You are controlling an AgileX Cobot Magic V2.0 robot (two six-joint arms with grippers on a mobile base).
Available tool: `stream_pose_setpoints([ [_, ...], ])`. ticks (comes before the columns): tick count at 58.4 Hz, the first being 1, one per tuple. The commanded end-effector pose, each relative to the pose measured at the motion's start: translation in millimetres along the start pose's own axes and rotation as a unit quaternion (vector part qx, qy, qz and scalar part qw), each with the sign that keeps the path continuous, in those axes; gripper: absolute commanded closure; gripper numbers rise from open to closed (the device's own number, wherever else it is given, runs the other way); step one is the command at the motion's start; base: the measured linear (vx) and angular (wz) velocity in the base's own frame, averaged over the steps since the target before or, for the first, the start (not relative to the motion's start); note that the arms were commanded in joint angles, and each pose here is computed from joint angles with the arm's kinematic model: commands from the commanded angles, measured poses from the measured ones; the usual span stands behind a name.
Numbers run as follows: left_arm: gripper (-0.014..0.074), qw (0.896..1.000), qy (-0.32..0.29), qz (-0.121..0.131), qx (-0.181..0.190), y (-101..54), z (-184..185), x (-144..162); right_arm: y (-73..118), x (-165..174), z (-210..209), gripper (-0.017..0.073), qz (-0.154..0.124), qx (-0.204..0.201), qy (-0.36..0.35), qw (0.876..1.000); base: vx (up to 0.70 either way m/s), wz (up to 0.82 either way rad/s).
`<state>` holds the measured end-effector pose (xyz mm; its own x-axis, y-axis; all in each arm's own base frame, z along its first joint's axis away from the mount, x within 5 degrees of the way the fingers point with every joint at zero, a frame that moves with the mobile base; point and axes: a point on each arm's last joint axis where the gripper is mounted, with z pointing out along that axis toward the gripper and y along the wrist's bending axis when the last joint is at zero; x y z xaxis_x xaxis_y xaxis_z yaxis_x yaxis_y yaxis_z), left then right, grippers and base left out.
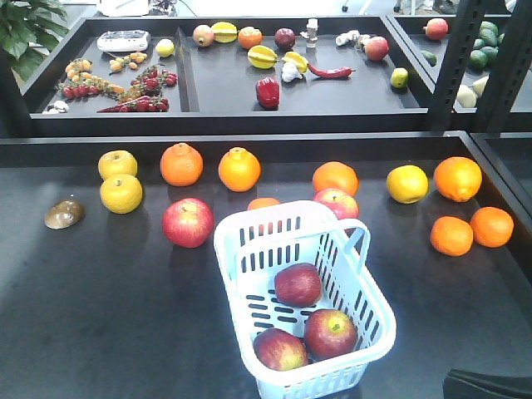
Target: Pick three apples into basket with both arms
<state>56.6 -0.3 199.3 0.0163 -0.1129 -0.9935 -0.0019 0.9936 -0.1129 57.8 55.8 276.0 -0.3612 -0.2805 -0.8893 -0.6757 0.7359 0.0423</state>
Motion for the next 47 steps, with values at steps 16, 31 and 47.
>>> stream_pose_setpoints([
  [16, 0.0599, 0.998, -0.058, -0.006, -0.003, -0.1, -2.6, -16.3, -12.4, 38.8, 18.9, 0.0564, -0.025, 0.059, -0.002, 0.998, 0.0, 0.0],
  [31, 0.0599, 0.998, -0.058, -0.006, -0.003, -0.1, -2.6, -16.3, -21.9, 63.1, 19.8, 0.0564, 0.015, 0.132, -0.074, 0.988, 0.0, 0.0],
  [47, 0.0599, 0.998, -0.058, -0.006, -0.003, -0.1, -2.6, -16.3, -35.3, 75.4, 4.2, 0.0564, 0.13, 0.259, -0.116, 0.95, 0.0, 0.0],
])
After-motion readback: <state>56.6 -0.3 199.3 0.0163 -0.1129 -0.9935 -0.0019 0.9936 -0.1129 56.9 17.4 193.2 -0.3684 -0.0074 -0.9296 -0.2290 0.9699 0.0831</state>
